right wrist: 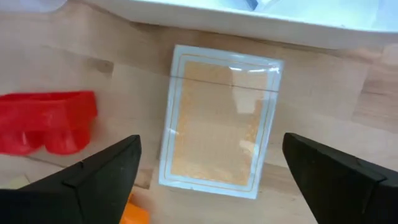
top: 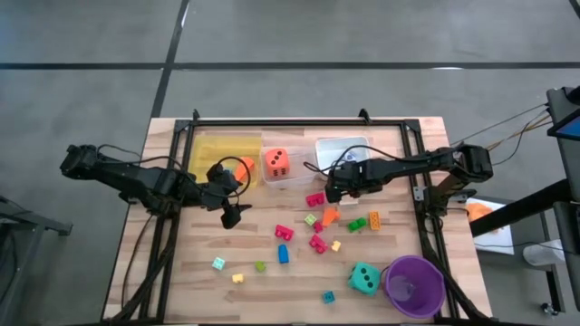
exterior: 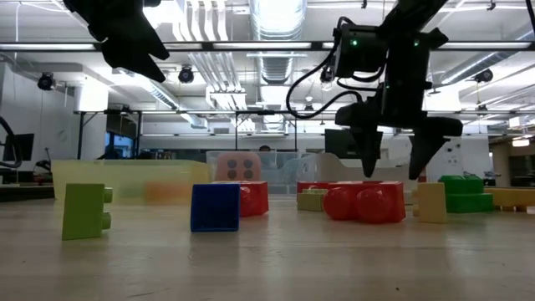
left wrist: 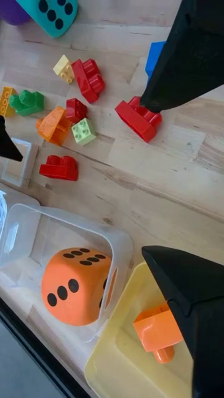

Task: Pick & Place Toys
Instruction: Put the orange deck of cards into the white bin

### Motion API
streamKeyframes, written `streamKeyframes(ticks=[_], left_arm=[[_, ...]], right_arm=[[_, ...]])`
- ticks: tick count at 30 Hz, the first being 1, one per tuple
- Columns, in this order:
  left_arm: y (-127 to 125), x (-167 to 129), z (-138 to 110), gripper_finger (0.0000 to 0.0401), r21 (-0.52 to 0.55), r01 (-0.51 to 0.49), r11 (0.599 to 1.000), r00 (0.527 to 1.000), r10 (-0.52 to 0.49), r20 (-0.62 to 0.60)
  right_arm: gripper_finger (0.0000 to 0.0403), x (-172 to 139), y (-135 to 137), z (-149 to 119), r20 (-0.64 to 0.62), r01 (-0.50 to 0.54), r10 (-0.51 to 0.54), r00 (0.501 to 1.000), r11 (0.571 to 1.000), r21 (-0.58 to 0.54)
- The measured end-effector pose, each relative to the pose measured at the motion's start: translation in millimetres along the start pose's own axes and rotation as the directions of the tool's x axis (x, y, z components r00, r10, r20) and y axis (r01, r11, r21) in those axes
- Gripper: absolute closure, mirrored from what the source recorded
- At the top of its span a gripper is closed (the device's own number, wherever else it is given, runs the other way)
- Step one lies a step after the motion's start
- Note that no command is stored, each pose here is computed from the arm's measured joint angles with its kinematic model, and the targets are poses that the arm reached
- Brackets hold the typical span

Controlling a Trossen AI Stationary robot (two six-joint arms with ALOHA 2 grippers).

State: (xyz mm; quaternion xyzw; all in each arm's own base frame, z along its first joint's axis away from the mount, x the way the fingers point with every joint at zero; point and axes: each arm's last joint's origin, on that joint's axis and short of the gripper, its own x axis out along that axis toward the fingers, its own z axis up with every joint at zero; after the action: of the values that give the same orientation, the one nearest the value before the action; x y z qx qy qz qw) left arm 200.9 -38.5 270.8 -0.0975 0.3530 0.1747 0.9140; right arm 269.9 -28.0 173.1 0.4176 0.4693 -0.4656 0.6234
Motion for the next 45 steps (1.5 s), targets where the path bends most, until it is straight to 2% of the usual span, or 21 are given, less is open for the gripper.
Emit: streamKeyframes(ticks=[4, 11, 16, 29, 32, 37, 45], left_arm=[[0, 0, 0, 0.0034, -0.001, 0.002, 1.000, 1.000, -0.002, -0.001], [0, 0, 0, 0.0034, -0.021, 0.001, 1.000, 1.000, -0.001, -0.001], [0, 0, 0, 0.0034, -0.021, 0.001, 1.000, 1.000, -0.001, -0.001], [0, 0, 0, 0.0034, -0.021, -0.002, 1.000, 1.000, 0.002, 0.000], [0, 0, 0, 0.0034, -0.021, -0.001, 1.000, 1.000, 0.001, 0.000], [0, 0, 0, 0.0034, -0.022, -0.001, 1.000, 1.000, 0.001, -0.001], [0, 0, 0, 0.0034, -0.023, -0.002, 1.000, 1.000, 0.002, -0.001]], right_arm=[[0.0005, 0, 1, 0, -0.002, -0.003, 0.003, 1.000, 0.999, -0.044], [0.0005, 1, -1, 0, 0.028, 0.010, -0.011, 1.000, 1.000, 0.011], [0.0005, 5, -2, 0, 0.036, 0.021, -0.025, 0.999, 0.995, 0.095], [0.0006, 37, 5, -2, -0.007, 0.117, -0.117, 0.993, 0.993, 0.028], [0.0026, 37, 5, -2, -0.004, 0.114, -0.114, 0.994, 0.993, 0.025], [0.0104, 35, 5, -2, -0.001, 0.107, -0.107, 0.994, 0.994, 0.012], [0.0106, 33, 5, -5, -0.031, 0.104, -0.104, 0.994, 0.994, -0.018]])
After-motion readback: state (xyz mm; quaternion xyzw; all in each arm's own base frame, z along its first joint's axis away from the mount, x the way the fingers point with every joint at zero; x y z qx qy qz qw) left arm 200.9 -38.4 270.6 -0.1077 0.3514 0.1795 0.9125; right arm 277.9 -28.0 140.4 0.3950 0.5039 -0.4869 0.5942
